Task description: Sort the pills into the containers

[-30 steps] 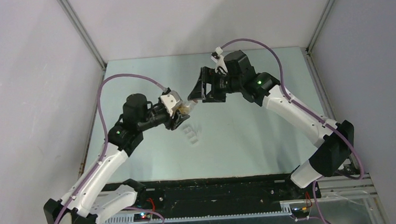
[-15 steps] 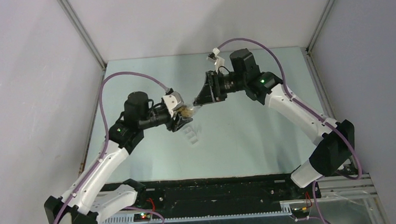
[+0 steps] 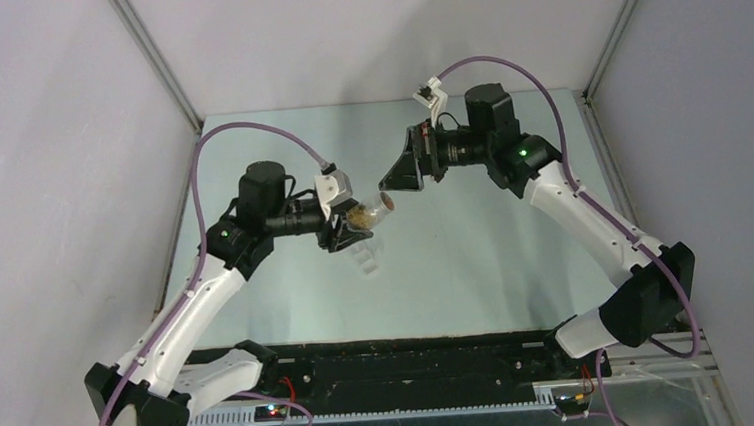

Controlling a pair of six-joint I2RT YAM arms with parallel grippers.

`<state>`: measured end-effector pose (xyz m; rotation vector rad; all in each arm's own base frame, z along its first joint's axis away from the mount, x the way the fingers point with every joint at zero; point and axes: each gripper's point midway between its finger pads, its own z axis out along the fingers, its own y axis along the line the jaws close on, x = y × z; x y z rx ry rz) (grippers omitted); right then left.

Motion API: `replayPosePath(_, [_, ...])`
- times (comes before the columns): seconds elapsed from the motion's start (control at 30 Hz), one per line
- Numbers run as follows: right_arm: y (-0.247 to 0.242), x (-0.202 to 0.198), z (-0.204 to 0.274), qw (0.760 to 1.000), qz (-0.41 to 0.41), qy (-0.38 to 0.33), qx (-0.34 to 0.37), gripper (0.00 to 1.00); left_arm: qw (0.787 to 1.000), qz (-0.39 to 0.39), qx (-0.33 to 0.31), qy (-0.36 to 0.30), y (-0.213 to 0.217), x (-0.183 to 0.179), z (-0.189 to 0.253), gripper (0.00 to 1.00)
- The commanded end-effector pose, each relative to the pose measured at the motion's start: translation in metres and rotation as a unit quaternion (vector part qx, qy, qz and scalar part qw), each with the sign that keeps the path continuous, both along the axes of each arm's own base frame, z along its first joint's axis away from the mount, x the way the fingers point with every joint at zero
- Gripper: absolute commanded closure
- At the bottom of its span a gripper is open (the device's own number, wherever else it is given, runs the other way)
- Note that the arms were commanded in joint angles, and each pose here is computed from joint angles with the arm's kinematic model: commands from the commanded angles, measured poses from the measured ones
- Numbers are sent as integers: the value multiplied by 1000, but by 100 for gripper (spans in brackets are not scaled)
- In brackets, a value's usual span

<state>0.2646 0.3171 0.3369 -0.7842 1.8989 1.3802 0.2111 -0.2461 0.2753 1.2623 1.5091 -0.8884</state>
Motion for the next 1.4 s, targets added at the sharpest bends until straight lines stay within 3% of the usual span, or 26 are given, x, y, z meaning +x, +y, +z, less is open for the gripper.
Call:
replayPosePath(0.0, [9, 18, 21, 991, -111, 72, 19, 1, 998, 43, 1, -55, 2, 25, 13, 100])
replayPosePath(0.1, [16, 21, 1, 971, -179, 160, -5, 2, 993, 82, 1, -79, 8, 38, 15, 100])
replayPosePath(0.27, [29, 13, -17, 952, -207, 224, -4, 6, 989, 111, -3, -98, 12, 49, 16, 100])
replayPosePath(0.4, [34, 12, -16, 943, -214, 256, 11, 34, 990, 100, -17, -94, 9, 45, 22, 100])
replayPosePath(0.67, [38, 6, -4, 956, -173, 233, 27, 66, 993, 86, -41, -68, 0, 40, 25, 100])
replayPosePath(0.8, [34, -2, 6, 984, -98, 144, 33, 69, 996, 54, -52, -48, -5, 27, 26, 100])
replayPosePath(0.93, [23, -20, 5, 998, 22, 54, 28, 69, 998, -6, -61, -22, -12, 3, 28, 100])
replayPosePath(1.1, [11, -33, 6, 993, 107, -28, 28, 64, 996, -59, -59, 4, -16, -16, 26, 100])
replayPosePath(1.13, [11, -33, 7, 993, 107, -36, 28, 58, 996, -65, -57, 11, -15, -19, 25, 100])
replayPosePath(1.17, [10, -23, 5, 996, 79, -42, 17, 37, 996, -67, -55, 11, -16, -18, 23, 100])
replayPosePath(1.23, [8, -6, 5, 999, 11, -38, 3, 7, 997, -61, -53, 7, -16, -15, 22, 100])
replayPosePath(1.33, [7, 13, 15, 997, -81, 9, 12, 1, 999, -26, -41, -12, -12, -1, 18, 100])
replayPosePath(1.37, [8, 19, 18, 991, -118, 54, 25, 1, 999, -19, -40, -20, -12, 2, 18, 100])
